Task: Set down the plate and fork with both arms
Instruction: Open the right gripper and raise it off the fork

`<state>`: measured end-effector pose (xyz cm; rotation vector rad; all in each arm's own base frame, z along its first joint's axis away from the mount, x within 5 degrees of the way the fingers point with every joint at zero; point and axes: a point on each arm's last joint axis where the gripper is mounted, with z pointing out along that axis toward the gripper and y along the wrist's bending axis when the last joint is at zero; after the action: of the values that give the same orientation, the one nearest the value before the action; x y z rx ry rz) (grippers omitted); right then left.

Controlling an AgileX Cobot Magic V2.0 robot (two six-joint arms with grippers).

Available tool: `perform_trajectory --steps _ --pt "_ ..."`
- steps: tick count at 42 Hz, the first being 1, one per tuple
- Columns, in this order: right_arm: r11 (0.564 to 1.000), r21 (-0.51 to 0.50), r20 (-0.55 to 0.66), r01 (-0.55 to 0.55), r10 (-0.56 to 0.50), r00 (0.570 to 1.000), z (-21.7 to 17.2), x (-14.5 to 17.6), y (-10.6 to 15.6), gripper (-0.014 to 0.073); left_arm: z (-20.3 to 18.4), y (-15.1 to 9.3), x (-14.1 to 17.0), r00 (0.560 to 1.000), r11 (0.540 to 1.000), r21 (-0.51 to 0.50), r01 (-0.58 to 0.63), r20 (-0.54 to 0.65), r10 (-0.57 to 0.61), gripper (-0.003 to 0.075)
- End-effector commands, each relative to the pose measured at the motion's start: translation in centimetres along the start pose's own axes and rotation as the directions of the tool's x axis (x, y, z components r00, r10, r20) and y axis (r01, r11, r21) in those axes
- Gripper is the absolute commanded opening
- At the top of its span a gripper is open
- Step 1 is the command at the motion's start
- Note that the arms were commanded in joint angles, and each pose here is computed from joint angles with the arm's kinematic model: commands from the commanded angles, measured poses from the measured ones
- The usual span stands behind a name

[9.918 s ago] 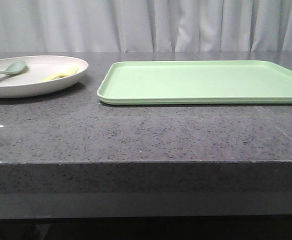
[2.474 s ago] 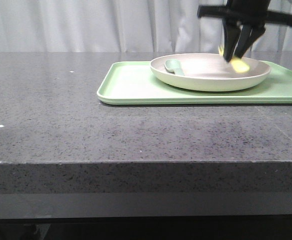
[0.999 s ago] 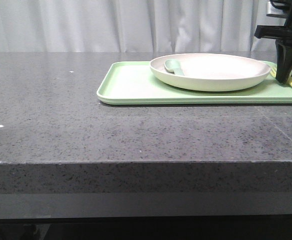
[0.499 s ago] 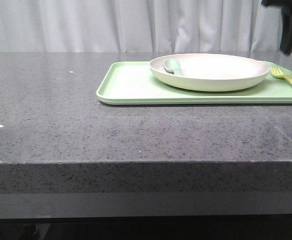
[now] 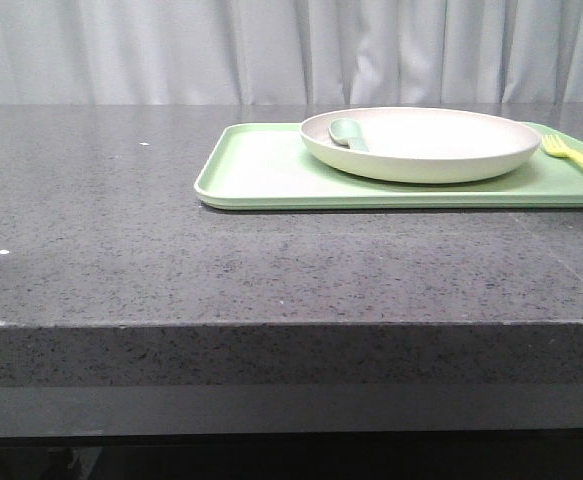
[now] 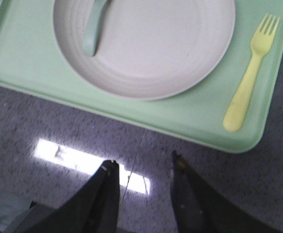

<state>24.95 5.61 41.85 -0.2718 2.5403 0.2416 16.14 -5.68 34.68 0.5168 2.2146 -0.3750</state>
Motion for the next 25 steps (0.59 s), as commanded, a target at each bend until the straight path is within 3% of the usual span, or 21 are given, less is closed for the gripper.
perform_trajectory --steps 1,16,25 --pt "1.0 0.007 0.114 0.029 -0.03 0.993 -3.3 2.3 0.5 0.0298 -0.7 0.0 -1.2 0.996 1.0 -0.012 0.008 0.088 -0.007 0.0316" --pt "0.997 0.067 0.315 0.042 -0.061 0.947 -5.8 12.5 0.3 0.0298 -0.7 0.0 -1.2 0.996 1.0 -0.011 0.008 0.085 -0.007 0.0316" --pt "0.996 0.072 0.418 0.042 -0.068 0.906 -6.0 16.5 0.3 0.0298 -0.7 0.0 -1.2 0.996 1.0 -0.011 0.008 0.087 -0.007 0.0316"
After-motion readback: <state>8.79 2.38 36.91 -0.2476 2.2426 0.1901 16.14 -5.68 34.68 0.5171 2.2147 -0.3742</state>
